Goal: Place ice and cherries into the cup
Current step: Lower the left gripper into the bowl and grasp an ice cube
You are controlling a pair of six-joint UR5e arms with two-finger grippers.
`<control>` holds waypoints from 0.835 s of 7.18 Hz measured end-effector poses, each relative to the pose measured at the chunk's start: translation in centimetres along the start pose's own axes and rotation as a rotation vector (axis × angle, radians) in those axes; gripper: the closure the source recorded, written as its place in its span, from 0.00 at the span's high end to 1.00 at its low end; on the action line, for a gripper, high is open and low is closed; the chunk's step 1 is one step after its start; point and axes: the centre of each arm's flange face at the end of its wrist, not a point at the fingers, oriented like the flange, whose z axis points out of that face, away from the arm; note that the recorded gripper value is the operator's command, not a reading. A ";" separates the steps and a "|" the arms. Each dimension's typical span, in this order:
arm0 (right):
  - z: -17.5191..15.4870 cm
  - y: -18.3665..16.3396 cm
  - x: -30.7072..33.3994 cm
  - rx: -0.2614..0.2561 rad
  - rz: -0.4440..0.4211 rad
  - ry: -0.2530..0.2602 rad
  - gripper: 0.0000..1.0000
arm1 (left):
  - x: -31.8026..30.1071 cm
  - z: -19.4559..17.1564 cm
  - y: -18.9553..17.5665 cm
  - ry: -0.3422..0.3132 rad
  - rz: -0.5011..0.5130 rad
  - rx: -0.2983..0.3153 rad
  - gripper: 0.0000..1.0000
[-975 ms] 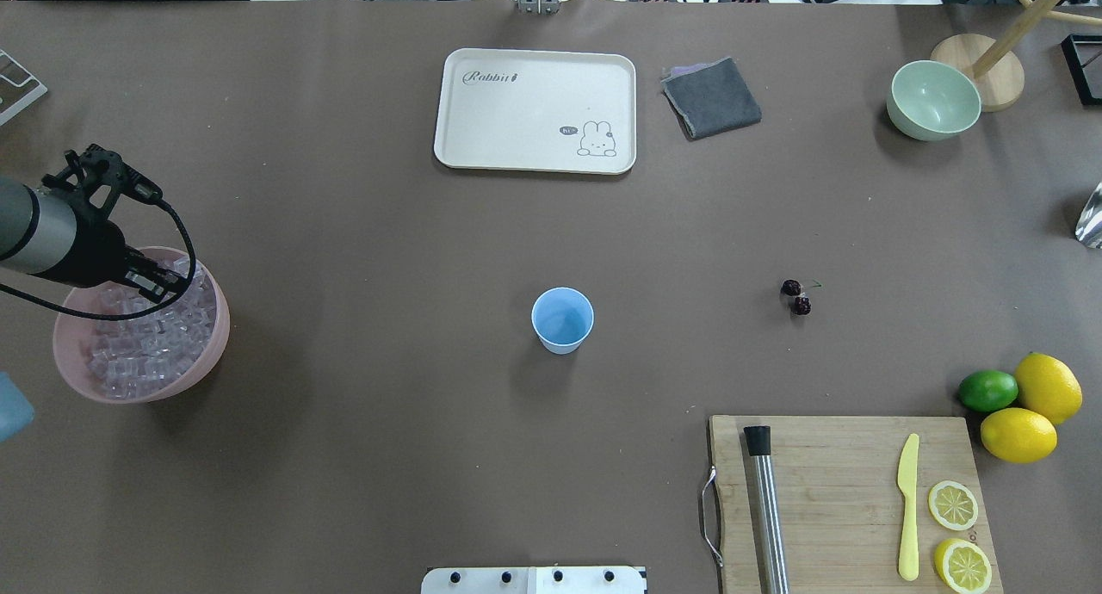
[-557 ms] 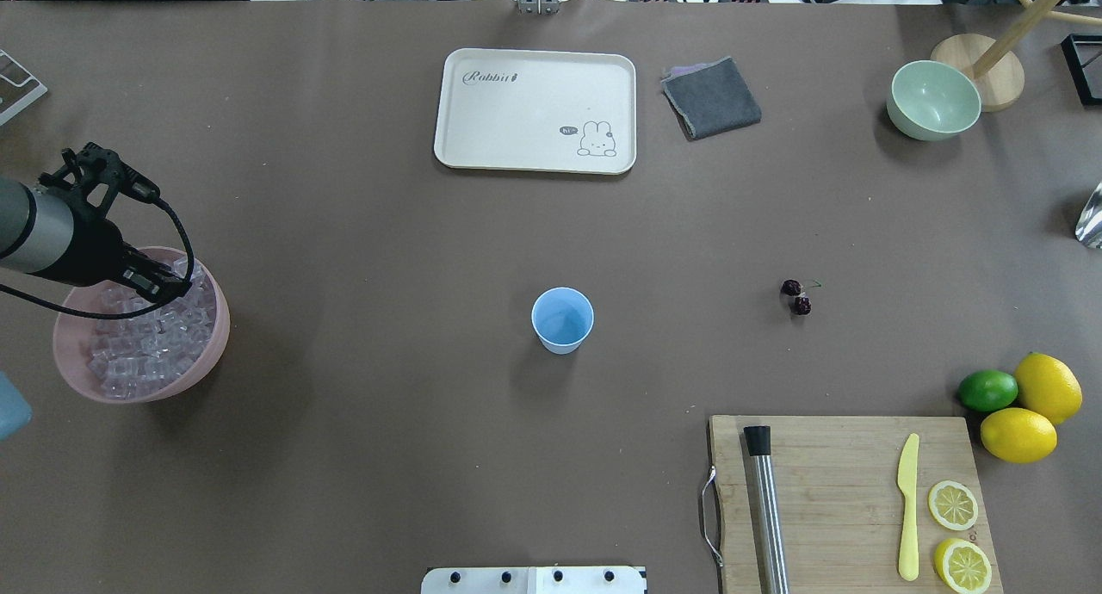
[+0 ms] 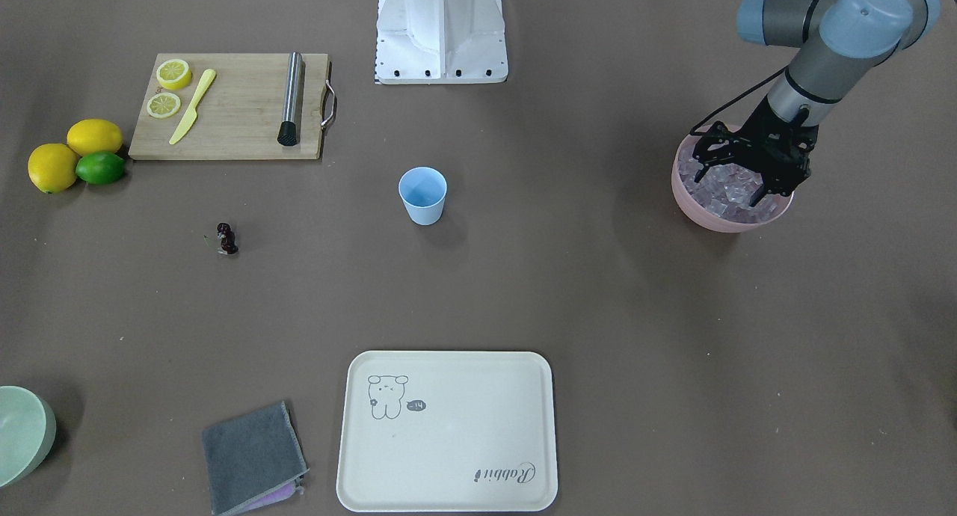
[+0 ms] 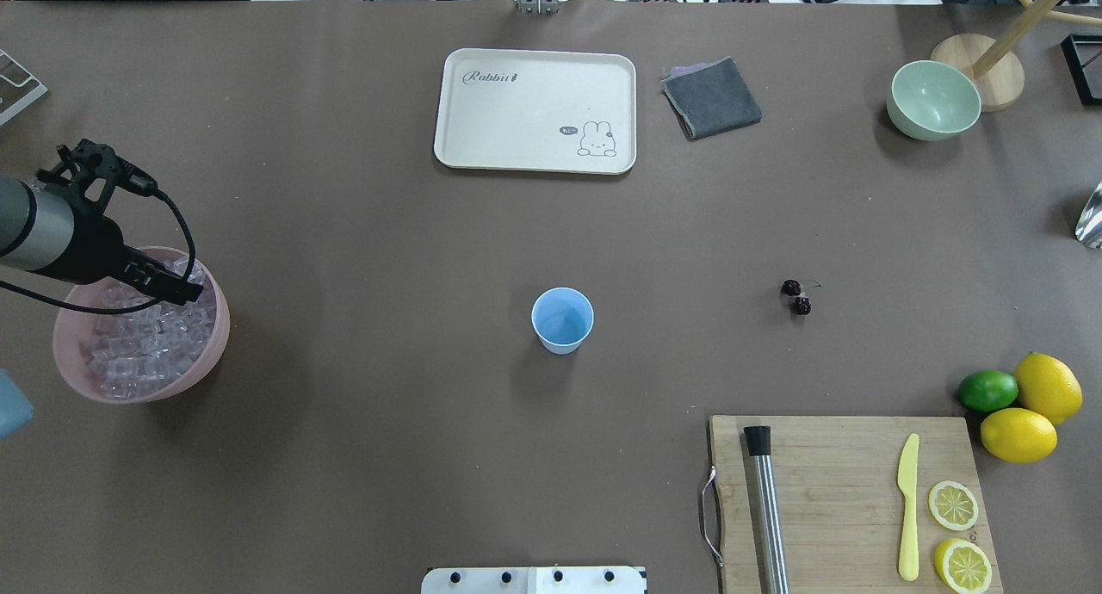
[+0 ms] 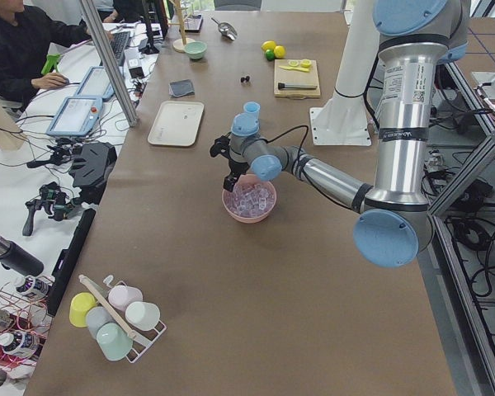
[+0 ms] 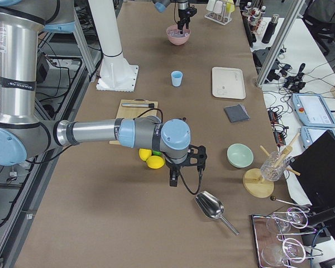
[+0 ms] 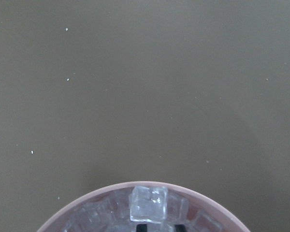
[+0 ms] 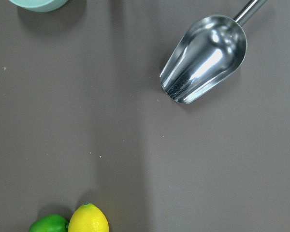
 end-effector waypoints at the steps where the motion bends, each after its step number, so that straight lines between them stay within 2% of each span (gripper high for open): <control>1: -0.1 -0.1 -0.1 0.002 -0.002 0.000 1.00 | 0.0 0.2 -0.1 -0.001 -0.008 -0.001 0.90; 6: 0.0 -0.1 -0.1 0.001 -0.002 0.000 1.00 | 0.0 1.0 -0.9 -0.002 -0.001 -0.005 0.89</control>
